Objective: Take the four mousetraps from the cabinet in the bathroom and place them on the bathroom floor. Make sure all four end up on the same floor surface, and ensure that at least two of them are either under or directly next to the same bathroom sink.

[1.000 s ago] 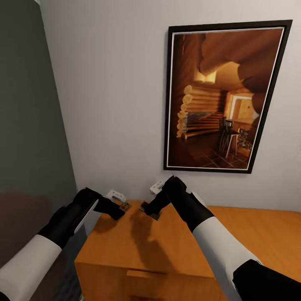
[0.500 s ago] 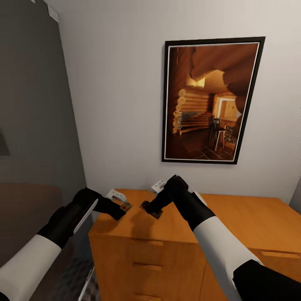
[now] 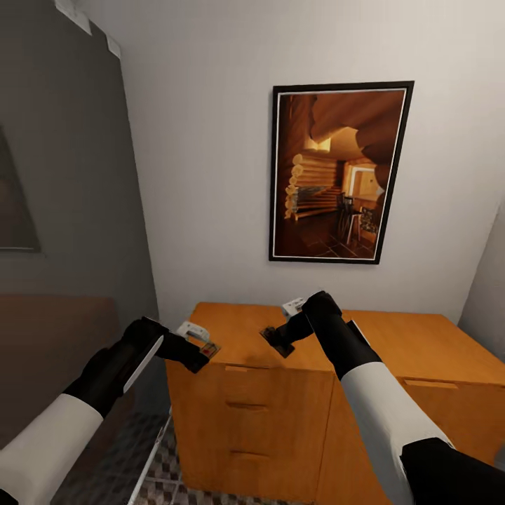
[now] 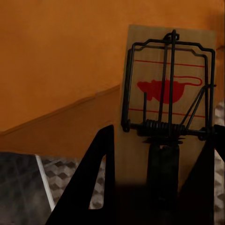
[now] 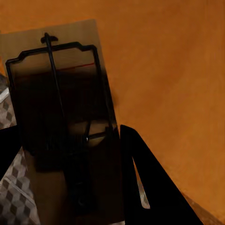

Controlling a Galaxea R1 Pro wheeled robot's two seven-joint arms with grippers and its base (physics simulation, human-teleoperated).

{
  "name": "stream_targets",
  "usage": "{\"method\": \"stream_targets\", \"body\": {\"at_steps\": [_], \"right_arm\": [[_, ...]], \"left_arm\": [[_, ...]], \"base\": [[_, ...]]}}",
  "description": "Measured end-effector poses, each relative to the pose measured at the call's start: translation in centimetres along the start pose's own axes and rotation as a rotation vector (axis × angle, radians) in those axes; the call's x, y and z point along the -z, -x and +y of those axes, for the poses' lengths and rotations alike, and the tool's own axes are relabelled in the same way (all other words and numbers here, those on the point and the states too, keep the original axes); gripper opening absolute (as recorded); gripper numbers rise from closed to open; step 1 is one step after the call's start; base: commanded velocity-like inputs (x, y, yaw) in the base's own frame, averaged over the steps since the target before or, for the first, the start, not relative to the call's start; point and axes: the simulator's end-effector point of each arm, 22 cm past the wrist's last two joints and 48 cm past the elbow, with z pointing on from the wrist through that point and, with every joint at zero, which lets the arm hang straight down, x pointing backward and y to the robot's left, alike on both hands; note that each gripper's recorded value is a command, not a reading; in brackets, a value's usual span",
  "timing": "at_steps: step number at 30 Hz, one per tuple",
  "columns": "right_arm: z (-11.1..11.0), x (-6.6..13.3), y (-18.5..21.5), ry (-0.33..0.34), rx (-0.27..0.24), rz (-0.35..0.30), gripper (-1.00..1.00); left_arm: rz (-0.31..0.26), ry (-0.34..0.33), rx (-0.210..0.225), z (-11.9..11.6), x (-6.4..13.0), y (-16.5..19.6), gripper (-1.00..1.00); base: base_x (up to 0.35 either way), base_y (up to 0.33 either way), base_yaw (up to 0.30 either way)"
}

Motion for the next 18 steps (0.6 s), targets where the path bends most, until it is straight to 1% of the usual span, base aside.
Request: {"method": "stream_targets", "body": {"at_steps": [3, 6, 8, 11, 12, 15, 16, 18], "right_arm": [[-0.4, 0.0, -0.2, -0.008, -0.005, 0.002, -1.00], [-1.7, -0.1, -1.0, -0.031, -0.013, 0.013, -1.00], [-2.1, -0.2, -1.6, -0.038, -0.018, 0.021, -1.00], [-3.5, -1.1, -4.6, -0.058, -0.038, 0.063, -1.00], [-4.5, -1.2, -5.8, -0.070, -0.049, 0.078, -1.00], [-5.9, -1.2, -7.2, -0.084, -0.071, 0.094, -1.00], [-6.5, -1.8, -9.6, -0.089, -0.087, 0.127, -1.00], [-6.0, -2.4, -11.1, -0.076, -0.097, 0.147, -1.00]], "left_arm": [[0.006, 0.002, 0.003, 0.1, -0.1, -0.2, -1.00], [0.007, 0.003, 0.003, 0.1, -0.2, -0.2, -1.00], [0.009, 0.003, 0.005, 0.1, -0.2, -0.3, -1.00], [0.037, 0.005, 0.021, 0.5, -0.9, -1.4, -1.00], [0.048, 0.006, 0.027, 0.7, -1.1, -1.8, -1.00], [0.057, 0.006, 0.033, 0.8, -1.3, -2.2, -1.00], [0.099, 0.011, 0.053, 1.3, -2.1, -3.8, -1.00], [0.139, 0.009, 0.078, 1.6, -2.9, -5.4, -1.00]], "base": [[-0.345, 0.000, 0.000], [-0.345, 0.000, 0.000], [-0.345, 0.000, 0.000], [-0.345, 0.000, 0.000], [-0.345, 0.000, 0.000], [-0.345, 0.000, 0.000], [-0.345, 0.000, 0.000], [-0.345, 0.000, 0.000]]}}
